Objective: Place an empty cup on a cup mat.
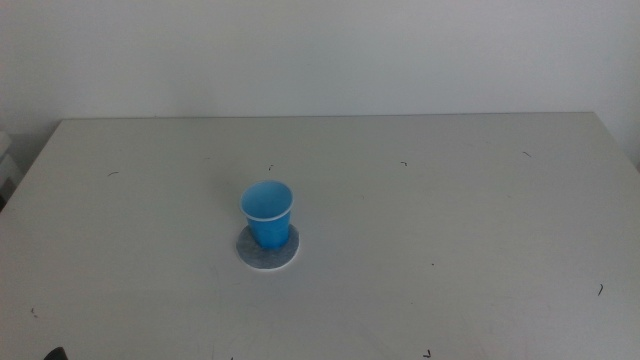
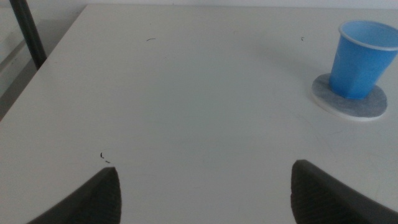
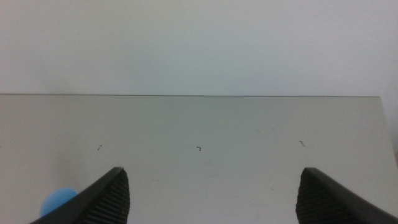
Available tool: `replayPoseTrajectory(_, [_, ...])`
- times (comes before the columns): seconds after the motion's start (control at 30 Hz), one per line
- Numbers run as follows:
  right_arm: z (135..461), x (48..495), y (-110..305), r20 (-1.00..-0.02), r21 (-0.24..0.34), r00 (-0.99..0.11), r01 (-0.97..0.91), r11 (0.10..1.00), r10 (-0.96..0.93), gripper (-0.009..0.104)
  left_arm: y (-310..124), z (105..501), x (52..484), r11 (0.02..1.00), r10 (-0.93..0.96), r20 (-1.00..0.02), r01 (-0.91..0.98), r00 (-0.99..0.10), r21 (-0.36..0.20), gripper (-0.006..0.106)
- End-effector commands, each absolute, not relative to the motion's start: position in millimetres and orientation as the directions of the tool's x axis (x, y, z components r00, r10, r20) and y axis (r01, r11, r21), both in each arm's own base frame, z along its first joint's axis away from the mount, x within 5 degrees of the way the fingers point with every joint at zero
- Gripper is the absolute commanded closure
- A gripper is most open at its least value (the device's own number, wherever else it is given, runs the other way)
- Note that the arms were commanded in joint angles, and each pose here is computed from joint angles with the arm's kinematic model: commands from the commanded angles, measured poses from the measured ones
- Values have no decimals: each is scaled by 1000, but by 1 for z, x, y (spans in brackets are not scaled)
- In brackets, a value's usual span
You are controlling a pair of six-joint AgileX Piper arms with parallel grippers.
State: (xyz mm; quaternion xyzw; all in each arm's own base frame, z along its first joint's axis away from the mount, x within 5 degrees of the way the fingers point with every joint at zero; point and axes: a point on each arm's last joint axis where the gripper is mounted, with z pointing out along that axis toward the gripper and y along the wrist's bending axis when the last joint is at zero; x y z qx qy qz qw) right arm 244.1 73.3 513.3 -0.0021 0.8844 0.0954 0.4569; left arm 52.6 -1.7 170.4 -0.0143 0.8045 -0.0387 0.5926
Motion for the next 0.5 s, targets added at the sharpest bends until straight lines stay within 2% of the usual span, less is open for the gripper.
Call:
replayPoseTrajectory(0.0, [523,213,50,-891,170,-437,-78,982,120,9,-2,179,53,996,-81,-973,30,-216,-89,-5])
replayPoseTrajectory(0.2, [479,167,23,-941,200,-288,-47,979,178,9,-2,179,53,996,-81,-973,30,-216,-89,-5])
replayPoseTrajectory(0.33, [439,144,16,-934,197,-309,-20,980,181,8,-2,179,53,996,-81,-973,30,-216,-89,-5])
replayPoseTrajectory(0.47, [403,123,12,-948,123,-300,-37,992,106,8,-2,179,53,996,-81,-973,30,-216,-89,-5])
